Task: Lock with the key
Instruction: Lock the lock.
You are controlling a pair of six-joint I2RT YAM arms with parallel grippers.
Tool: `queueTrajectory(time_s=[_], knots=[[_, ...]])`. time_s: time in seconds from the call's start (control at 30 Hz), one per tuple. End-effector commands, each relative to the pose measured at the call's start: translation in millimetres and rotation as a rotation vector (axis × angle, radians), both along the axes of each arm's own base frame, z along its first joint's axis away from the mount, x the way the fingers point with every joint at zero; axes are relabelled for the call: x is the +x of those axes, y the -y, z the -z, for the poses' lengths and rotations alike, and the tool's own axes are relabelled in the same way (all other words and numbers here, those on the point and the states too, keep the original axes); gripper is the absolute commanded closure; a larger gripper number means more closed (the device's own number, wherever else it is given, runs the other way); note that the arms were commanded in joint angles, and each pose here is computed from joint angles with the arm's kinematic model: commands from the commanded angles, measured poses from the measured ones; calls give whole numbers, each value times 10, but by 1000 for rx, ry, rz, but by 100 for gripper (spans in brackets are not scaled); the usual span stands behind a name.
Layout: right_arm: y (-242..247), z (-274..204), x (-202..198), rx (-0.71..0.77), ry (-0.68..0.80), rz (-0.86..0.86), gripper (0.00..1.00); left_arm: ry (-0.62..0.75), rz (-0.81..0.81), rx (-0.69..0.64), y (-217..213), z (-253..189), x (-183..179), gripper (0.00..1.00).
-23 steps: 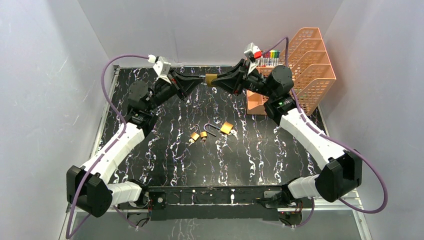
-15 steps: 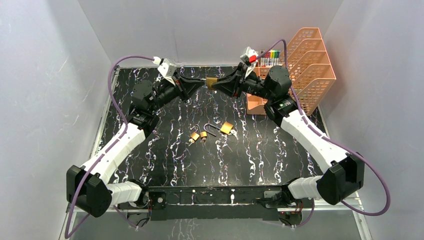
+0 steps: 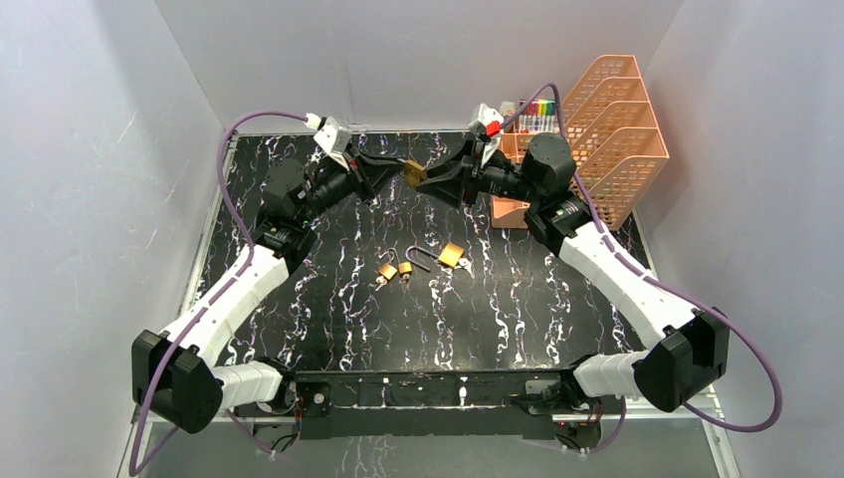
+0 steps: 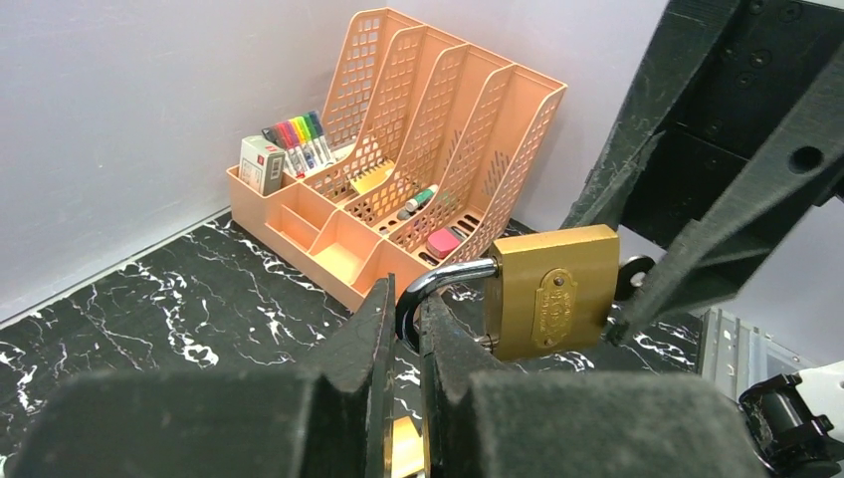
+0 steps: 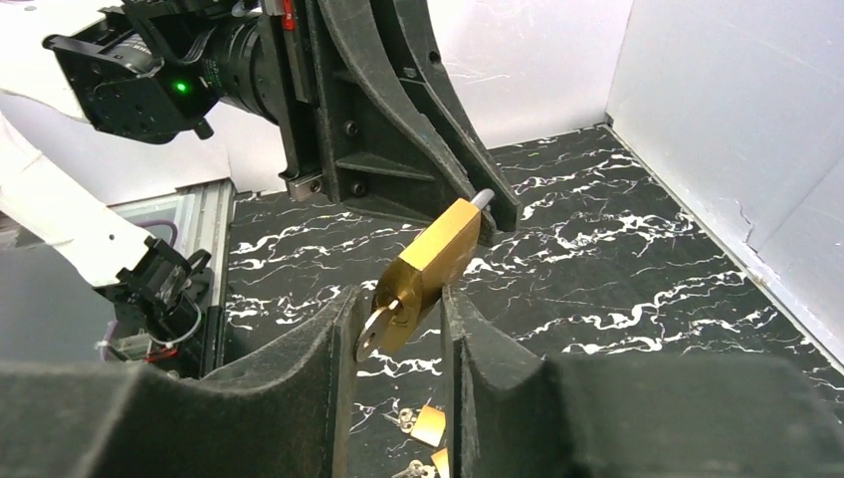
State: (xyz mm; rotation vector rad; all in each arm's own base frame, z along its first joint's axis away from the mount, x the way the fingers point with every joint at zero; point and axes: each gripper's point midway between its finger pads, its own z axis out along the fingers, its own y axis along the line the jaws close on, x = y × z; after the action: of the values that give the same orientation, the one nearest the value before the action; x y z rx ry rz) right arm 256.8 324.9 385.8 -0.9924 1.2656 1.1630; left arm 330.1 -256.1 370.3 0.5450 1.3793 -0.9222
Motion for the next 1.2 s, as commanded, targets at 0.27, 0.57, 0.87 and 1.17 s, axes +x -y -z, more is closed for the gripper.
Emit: queueTrajectory(time_s=[0.27,0.57,0.87,1.17], knots=[[4,-343,-371,19,67,-110,100,106,-129,-64,-275,-432,132,100],[184,-299,-319,-27,100,-30,100,117,-204,-34,-568,-502,177,100],[261,-162,-342,-64,80,-41,100,105,-301,59,-880,-518,247,100],[340,-45,-336,-119,80,-6,100,99,-399,127,-1158,-500,320,100]])
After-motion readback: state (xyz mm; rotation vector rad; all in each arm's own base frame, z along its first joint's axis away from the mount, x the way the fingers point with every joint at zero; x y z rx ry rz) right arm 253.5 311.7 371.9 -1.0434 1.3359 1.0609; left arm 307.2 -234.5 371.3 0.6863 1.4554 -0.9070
